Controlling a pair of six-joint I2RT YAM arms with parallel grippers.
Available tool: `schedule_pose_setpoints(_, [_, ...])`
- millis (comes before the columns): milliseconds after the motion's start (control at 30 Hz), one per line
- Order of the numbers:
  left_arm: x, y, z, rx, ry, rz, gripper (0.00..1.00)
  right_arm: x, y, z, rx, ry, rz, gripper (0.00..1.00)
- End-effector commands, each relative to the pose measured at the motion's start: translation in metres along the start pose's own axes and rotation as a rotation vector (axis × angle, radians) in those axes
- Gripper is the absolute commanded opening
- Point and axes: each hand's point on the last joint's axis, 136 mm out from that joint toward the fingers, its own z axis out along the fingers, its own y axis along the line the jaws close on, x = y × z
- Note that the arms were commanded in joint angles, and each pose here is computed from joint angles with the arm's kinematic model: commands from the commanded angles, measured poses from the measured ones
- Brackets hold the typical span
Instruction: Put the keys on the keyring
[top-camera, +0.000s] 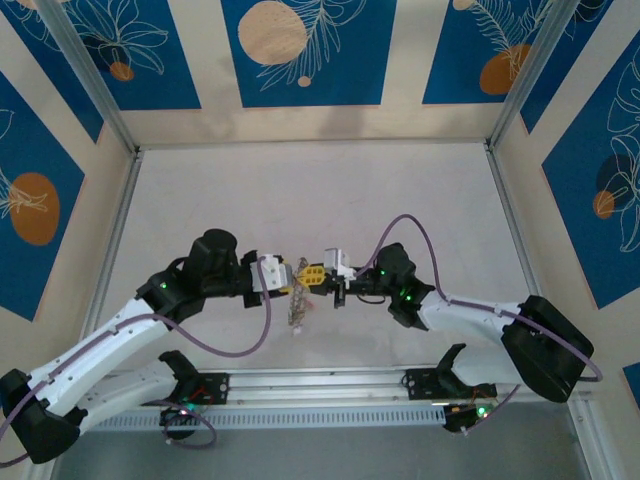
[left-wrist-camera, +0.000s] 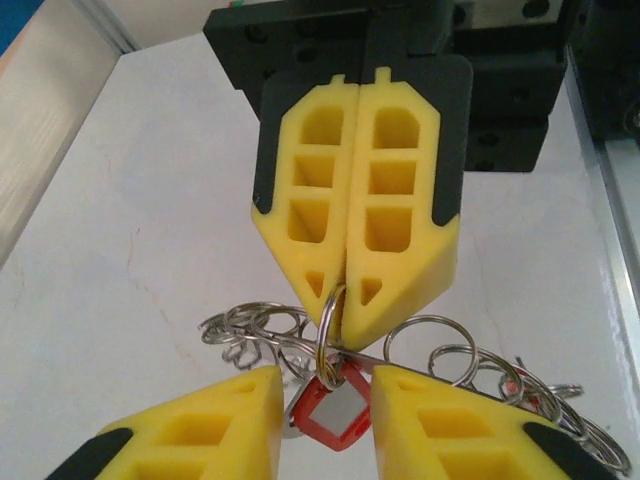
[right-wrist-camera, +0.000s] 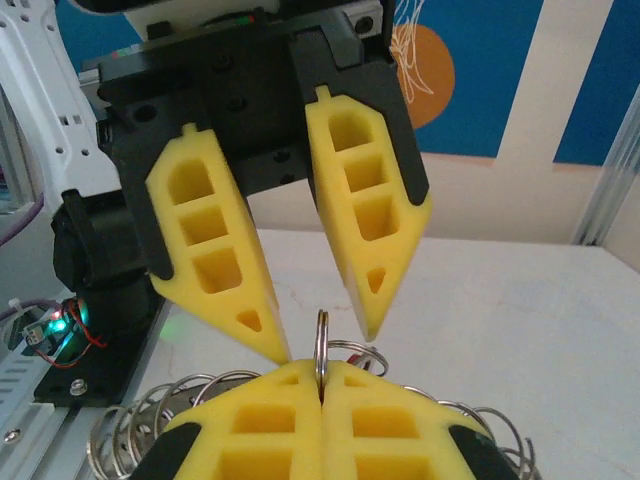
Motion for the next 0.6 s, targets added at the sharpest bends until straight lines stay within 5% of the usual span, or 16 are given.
schedule_pose_setpoints(0, [-0.008, -0.004, 0.002, 0.032, -0.061, -0.01, 0.24, -0.024, 0.004, -0.006, -0.01, -0.09, -0.05, 0.0])
schedule_pose_setpoints(300, [-0.011, 0.004, 0.001, 0.005, -0.088, -0.048, 0.0, -0.017, 0.01, -0.01, -0.026, -0.076, -0.076, 0.0])
schedule_pose_setpoints(567, [-0.002, 0.005, -0.006, 0.036, 0.043, -0.022, 0.0, 0.004, -0.003, -0.006, 0.046, 0.067, -0.044, 0.13])
